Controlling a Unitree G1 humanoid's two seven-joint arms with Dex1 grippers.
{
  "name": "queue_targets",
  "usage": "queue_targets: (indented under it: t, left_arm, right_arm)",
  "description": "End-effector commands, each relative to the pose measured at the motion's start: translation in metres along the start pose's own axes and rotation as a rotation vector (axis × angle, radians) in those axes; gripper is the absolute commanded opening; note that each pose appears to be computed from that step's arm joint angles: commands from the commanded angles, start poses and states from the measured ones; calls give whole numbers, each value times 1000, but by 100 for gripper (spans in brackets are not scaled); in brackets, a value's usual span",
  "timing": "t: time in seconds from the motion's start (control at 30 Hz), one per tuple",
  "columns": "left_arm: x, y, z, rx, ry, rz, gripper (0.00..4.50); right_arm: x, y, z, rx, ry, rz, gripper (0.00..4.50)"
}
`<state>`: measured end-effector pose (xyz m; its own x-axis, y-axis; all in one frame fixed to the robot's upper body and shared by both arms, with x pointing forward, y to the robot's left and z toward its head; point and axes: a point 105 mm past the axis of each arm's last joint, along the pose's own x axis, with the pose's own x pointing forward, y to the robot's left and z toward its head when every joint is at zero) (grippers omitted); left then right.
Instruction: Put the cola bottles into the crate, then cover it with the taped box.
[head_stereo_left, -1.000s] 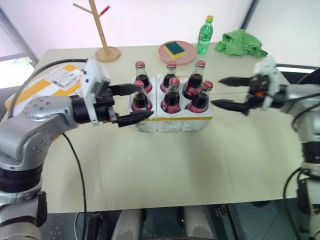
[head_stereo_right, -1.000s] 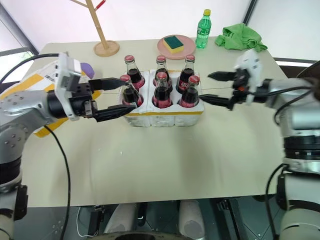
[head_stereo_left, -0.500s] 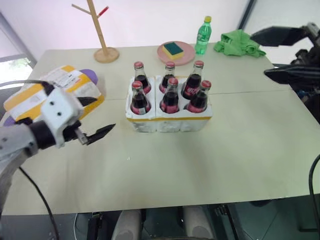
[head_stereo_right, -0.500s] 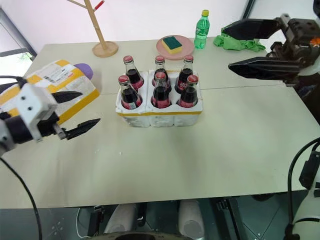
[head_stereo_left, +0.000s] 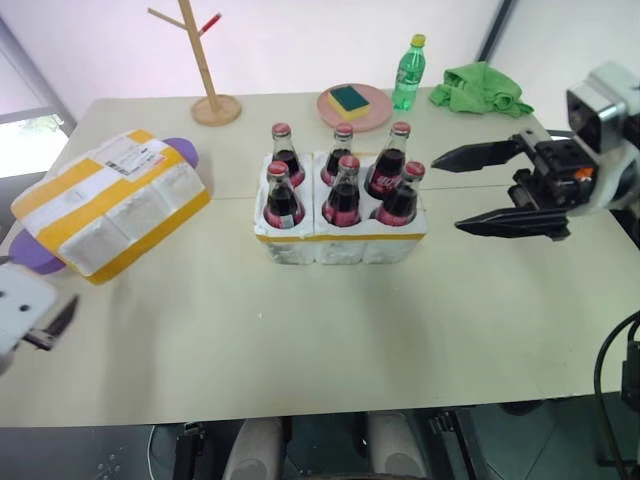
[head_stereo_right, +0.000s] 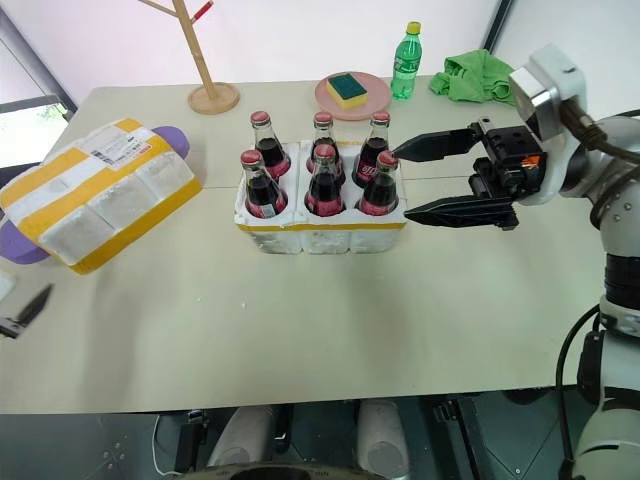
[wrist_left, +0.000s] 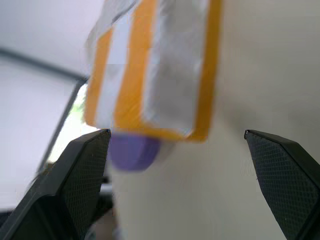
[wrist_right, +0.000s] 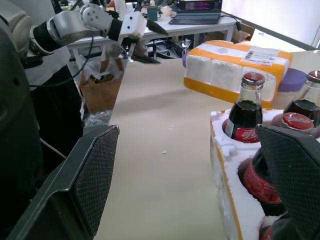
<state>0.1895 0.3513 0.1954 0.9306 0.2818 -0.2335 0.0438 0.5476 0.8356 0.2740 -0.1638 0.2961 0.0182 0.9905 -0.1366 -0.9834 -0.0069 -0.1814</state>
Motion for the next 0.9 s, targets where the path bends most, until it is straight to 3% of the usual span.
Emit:
queue_targets:
  t: [0.03,0.43,0.9]
  left_arm:
    - [8,1,-19,90,58,45,450]
    - [66,4,-58,222,101,83,450]
    - [133,-1,-52,230,74,135,450]
  right_arm:
    - [1,1,10,-58,-1,14,447]
    - [2,6,16,-89,5,5,447]
    - [5,10,20,-87,-21,-35,447]
